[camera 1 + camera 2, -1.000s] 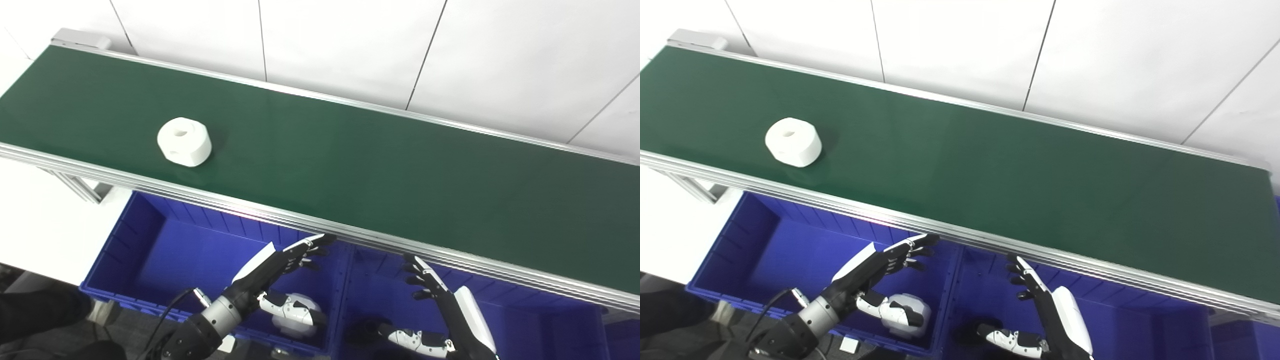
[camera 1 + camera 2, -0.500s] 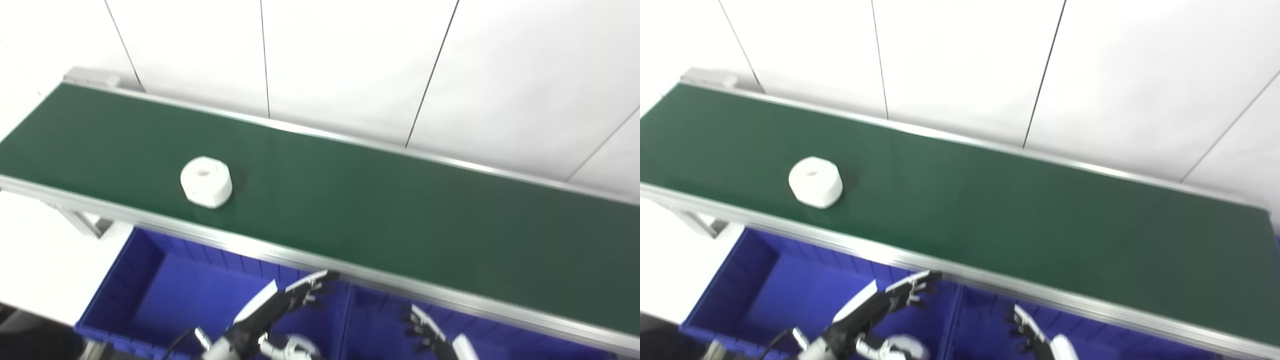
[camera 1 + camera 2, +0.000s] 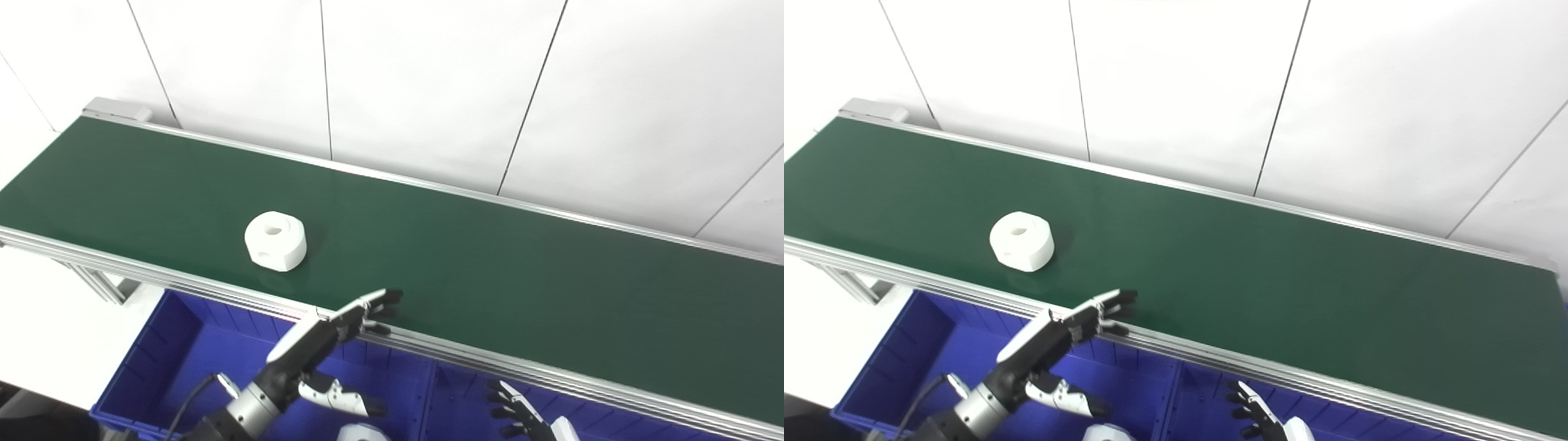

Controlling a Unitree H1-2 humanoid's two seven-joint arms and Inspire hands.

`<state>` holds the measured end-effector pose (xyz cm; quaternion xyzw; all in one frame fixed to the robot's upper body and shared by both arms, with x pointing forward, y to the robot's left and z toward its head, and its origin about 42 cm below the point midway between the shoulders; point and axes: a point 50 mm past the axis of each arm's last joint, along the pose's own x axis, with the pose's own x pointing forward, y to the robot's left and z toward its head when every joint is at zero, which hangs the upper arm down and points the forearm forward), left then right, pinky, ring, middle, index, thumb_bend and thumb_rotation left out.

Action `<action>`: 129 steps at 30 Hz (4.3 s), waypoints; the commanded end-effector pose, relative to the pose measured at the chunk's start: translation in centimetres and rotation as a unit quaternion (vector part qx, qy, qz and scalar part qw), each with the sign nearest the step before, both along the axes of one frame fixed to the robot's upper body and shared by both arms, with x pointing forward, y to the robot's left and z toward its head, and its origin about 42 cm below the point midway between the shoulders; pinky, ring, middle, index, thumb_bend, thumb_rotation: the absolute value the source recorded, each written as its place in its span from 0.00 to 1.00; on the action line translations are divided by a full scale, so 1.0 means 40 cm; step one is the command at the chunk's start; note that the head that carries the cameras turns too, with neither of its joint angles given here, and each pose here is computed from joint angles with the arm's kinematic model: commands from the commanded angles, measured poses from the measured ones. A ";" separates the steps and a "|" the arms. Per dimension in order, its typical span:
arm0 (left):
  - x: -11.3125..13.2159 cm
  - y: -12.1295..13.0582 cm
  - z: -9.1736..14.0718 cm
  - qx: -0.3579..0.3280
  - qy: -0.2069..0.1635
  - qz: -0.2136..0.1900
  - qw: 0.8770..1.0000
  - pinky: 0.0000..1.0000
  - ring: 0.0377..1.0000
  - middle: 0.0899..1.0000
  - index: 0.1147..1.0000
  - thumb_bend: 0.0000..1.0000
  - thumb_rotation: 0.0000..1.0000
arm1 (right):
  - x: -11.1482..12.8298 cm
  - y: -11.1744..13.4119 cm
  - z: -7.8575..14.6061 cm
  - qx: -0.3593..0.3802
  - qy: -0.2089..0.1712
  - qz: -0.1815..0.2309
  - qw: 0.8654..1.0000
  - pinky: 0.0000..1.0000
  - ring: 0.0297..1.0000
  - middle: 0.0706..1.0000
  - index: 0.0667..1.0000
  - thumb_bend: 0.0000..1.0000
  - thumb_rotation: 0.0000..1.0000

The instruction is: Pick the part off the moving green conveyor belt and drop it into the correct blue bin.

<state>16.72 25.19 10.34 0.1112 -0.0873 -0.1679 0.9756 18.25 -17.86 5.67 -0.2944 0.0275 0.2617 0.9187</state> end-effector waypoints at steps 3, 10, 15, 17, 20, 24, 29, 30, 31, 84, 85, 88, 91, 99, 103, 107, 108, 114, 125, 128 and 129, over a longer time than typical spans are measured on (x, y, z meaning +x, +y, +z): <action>0.044 0.047 0.063 0.040 -0.049 0.010 0.998 0.80 0.92 0.96 0.91 0.73 0.41 | 0.017 0.016 0.020 0.022 -0.036 0.013 0.999 0.64 0.75 0.81 0.87 0.75 0.16; 0.144 0.153 0.151 0.127 -0.087 0.055 0.987 0.88 0.94 0.96 0.92 0.66 0.32 | 0.026 0.027 0.014 0.018 -0.045 0.021 0.999 0.61 0.73 0.80 0.87 0.76 0.18; 0.220 0.209 0.187 0.206 -0.095 0.071 0.971 0.87 0.92 0.95 0.91 0.66 0.28 | 0.032 0.033 0.013 0.022 -0.039 0.027 0.999 0.62 0.74 0.81 0.87 0.76 0.17; 0.247 0.224 0.186 0.236 -0.100 0.068 0.964 0.88 0.93 0.95 0.92 0.66 0.25 | 0.034 0.036 0.012 0.022 -0.037 0.030 0.999 0.62 0.74 0.81 0.87 0.76 0.18; 0.283 0.243 0.182 0.272 -0.097 0.066 0.955 0.87 0.94 0.96 0.93 0.67 0.21 | 0.038 0.041 0.011 0.025 -0.037 0.033 0.998 0.62 0.75 0.82 0.87 0.76 0.17; 0.317 0.257 0.176 0.306 -0.093 0.066 0.945 0.86 0.95 0.97 0.92 0.70 0.21 | 0.043 0.048 0.011 0.024 -0.038 0.035 0.998 0.62 0.75 0.81 0.87 0.77 0.18; 0.356 0.264 0.165 0.350 -0.090 0.067 0.930 0.84 0.94 0.96 0.91 0.74 0.20 | 0.047 0.051 0.009 0.026 -0.043 0.036 0.998 0.61 0.74 0.81 0.86 0.77 0.18; 0.364 0.262 0.161 0.361 -0.087 0.064 0.926 0.85 0.94 0.96 0.91 0.74 0.19 | 0.048 0.051 0.009 0.027 -0.043 0.037 0.998 0.61 0.74 0.81 0.86 0.77 0.18; 0.369 0.260 0.158 0.369 -0.086 0.061 0.923 0.87 0.95 0.97 0.91 0.75 0.19 | 0.049 0.051 0.009 0.026 -0.042 0.037 0.998 0.61 0.74 0.81 0.86 0.77 0.19; 0.122 0.134 0.057 0.192 -0.095 0.053 0.975 0.39 0.37 0.43 0.50 0.49 0.00 | 0.017 0.060 0.082 0.024 -0.037 0.033 0.998 0.69 0.79 0.85 0.92 0.69 0.30; 0.109 0.131 0.047 0.193 -0.088 0.048 0.976 0.39 0.37 0.43 0.50 0.49 0.00 | 0.019 0.060 0.082 0.024 -0.036 0.033 0.998 0.69 0.79 0.85 0.92 0.69 0.31; 0.076 0.119 0.025 0.191 -0.062 0.043 0.979 0.41 0.37 0.43 0.49 0.49 0.00 | 0.022 0.059 0.085 0.025 -0.035 0.036 0.998 0.68 0.79 0.85 0.92 0.70 0.33; 0.054 0.108 0.009 0.191 -0.032 0.040 0.980 0.41 0.38 0.44 0.49 0.49 0.00 | 0.023 0.055 0.088 0.026 -0.035 0.034 0.998 0.68 0.79 0.85 0.92 0.70 0.34; 0.039 0.098 -0.004 0.249 0.023 0.000 0.968 0.43 0.39 0.44 0.48 0.49 0.00 | 0.023 0.043 0.106 0.027 -0.035 0.034 0.998 0.67 0.79 0.85 0.92 0.70 0.33; 0.043 0.093 -0.010 0.289 0.072 -0.016 0.954 0.45 0.39 0.44 0.48 0.49 0.00 | 0.021 0.040 0.110 0.027 -0.035 0.034 0.998 0.67 0.78 0.85 0.91 0.71 0.34; 0.051 0.091 -0.014 0.310 0.111 -0.021 0.944 0.45 0.38 0.43 0.49 0.49 0.00 | 0.020 0.040 0.112 0.027 -0.033 0.032 0.999 0.67 0.78 0.85 0.91 0.71 0.34; 0.054 0.092 -0.015 0.315 0.118 -0.020 0.942 0.44 0.37 0.43 0.50 0.49 0.00 | 0.020 0.040 0.112 0.027 -0.033 0.032 0.999 0.67 0.78 0.85 0.91 0.71 0.33; 0.072 0.094 -0.022 0.370 0.189 -0.005 0.910 0.61 0.67 0.72 0.61 0.55 0.02 | 0.021 0.045 0.113 0.027 -0.034 0.031 0.999 0.66 0.78 0.84 0.91 0.71 0.32; 0.065 0.089 -0.012 0.335 0.179 -0.023 0.925 0.83 0.96 1.00 0.95 0.74 0.19 | 0.024 0.050 0.108 0.029 -0.032 0.032 0.999 0.66 0.78 0.85 0.91 0.71 0.32; 0.053 0.083 -0.013 0.272 0.147 -0.022 0.951 0.83 0.96 1.00 0.95 0.75 0.22 | 0.023 0.050 0.109 0.026 -0.030 0.032 0.999 0.66 0.78 0.85 0.91 0.71 0.33; 0.046 0.078 -0.013 0.253 0.137 -0.021 0.957 0.83 0.96 1.00 0.95 0.75 0.24 | 0.022 0.050 0.109 0.025 -0.031 0.033 0.999 0.66 0.79 0.85 0.91 0.71 0.33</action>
